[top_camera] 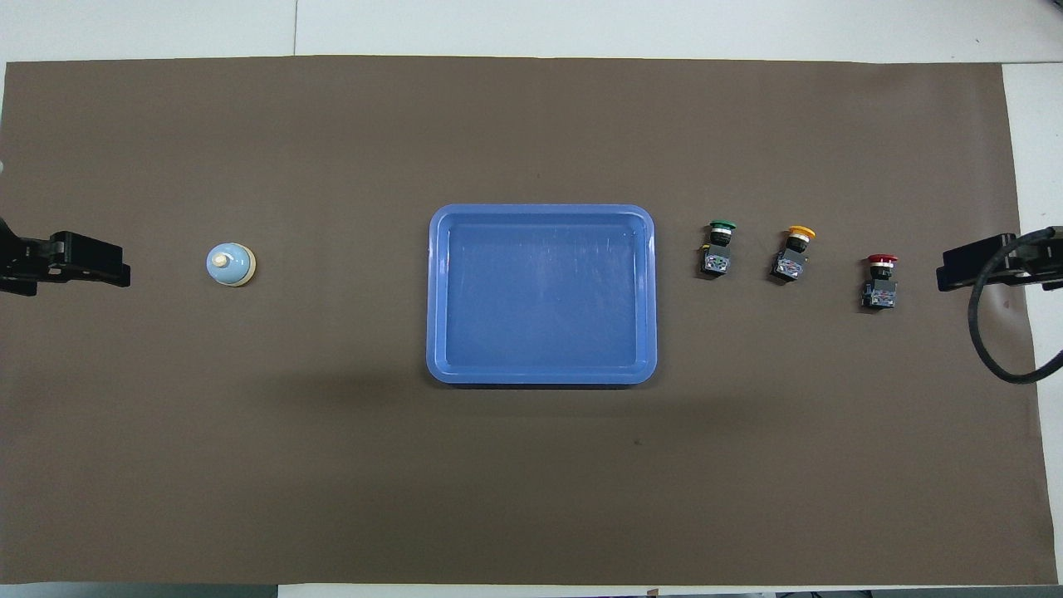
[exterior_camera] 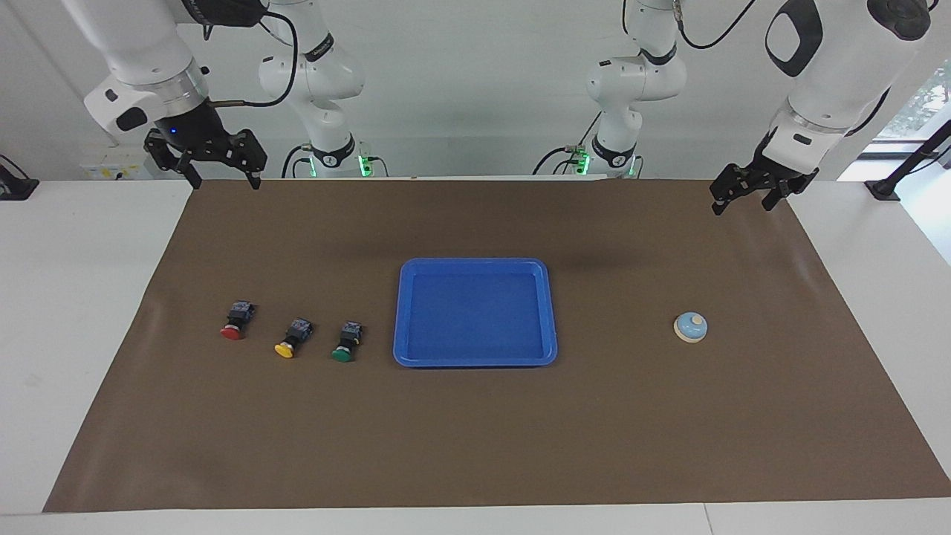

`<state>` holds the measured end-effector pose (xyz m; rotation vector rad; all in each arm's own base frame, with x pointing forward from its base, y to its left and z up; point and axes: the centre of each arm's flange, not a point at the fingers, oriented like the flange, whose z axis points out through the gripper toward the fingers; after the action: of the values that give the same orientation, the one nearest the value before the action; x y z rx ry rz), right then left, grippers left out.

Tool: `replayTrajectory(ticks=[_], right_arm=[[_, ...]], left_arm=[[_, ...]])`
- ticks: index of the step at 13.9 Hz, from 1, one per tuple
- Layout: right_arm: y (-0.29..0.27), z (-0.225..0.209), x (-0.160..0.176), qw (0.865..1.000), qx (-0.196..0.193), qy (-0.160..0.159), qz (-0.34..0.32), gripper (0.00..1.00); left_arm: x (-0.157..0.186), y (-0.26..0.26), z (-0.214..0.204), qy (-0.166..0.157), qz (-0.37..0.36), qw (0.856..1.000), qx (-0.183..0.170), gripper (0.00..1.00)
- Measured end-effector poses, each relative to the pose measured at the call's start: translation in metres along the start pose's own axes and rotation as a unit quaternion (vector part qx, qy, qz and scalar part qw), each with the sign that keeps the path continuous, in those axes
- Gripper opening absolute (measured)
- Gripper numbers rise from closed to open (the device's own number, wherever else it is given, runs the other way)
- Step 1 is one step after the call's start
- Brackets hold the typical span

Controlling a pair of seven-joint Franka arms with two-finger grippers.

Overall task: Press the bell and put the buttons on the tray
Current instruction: 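Move the left gripper toward the silver call bell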

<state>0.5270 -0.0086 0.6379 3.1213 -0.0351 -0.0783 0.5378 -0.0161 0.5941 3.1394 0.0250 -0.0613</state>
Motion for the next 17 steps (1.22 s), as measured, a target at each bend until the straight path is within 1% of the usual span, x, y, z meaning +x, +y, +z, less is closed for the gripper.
replayTrajectory(ticks=[7, 8, 9, 10, 11, 12, 13, 15, 17], right_arm=[[0.0, 0.0, 0.0, 1.0, 0.0, 0.0, 0.0, 1.0], [0.0, 0.0, 0.0, 1.0, 0.0, 0.0, 0.0, 1.0], [0.0, 0.0, 0.0, 1.0, 0.0, 0.0, 0.0, 1.0], [0.0, 0.0, 0.0, 1.0, 0.0, 0.0, 0.0, 1.0], [0.0, 0.0, 0.0, 1.0, 0.0, 0.0, 0.0, 1.0], [0.0, 0.0, 0.0, 1.0, 0.0, 0.0, 0.0, 1.0], [0.0, 0.0, 0.0, 1.0, 0.0, 0.0, 0.0, 1.0], [0.0, 0.0, 0.0, 1.0, 0.0, 0.0, 0.0, 1.0], [0.0, 0.0, 0.0, 1.0, 0.0, 0.0, 0.0, 1.0]], left_arm=[[0.002, -0.005, -0.003, 0.012, -0.008, 1.0, -0.001, 1.0], [0.003, -0.004, -0.005, 0.018, -0.009, 1.0, -0.001, 0.92], [0.005, -0.004, -0.006, 0.028, -0.009, 1.0, -0.002, 0.81], [0.007, -0.004, -0.005, 0.036, -0.01, 0.999, -0.002, 0.65], [0.011, -0.005, -0.001, 0.044, -0.011, 0.999, -0.002, 0.55], [0.018, -0.006, 0.007, 0.052, -0.012, 0.999, -0.003, 0.41], [0.027, -0.008, 0.017, 0.059, -0.014, 0.998, -0.003, 0.3], [0.054, -0.012, 0.046, 0.058, -0.018, 0.998, -0.004, 0.03], [0.085, -0.013, 0.08, 0.055, -0.018, 0.998, -0.005, 0.01]])
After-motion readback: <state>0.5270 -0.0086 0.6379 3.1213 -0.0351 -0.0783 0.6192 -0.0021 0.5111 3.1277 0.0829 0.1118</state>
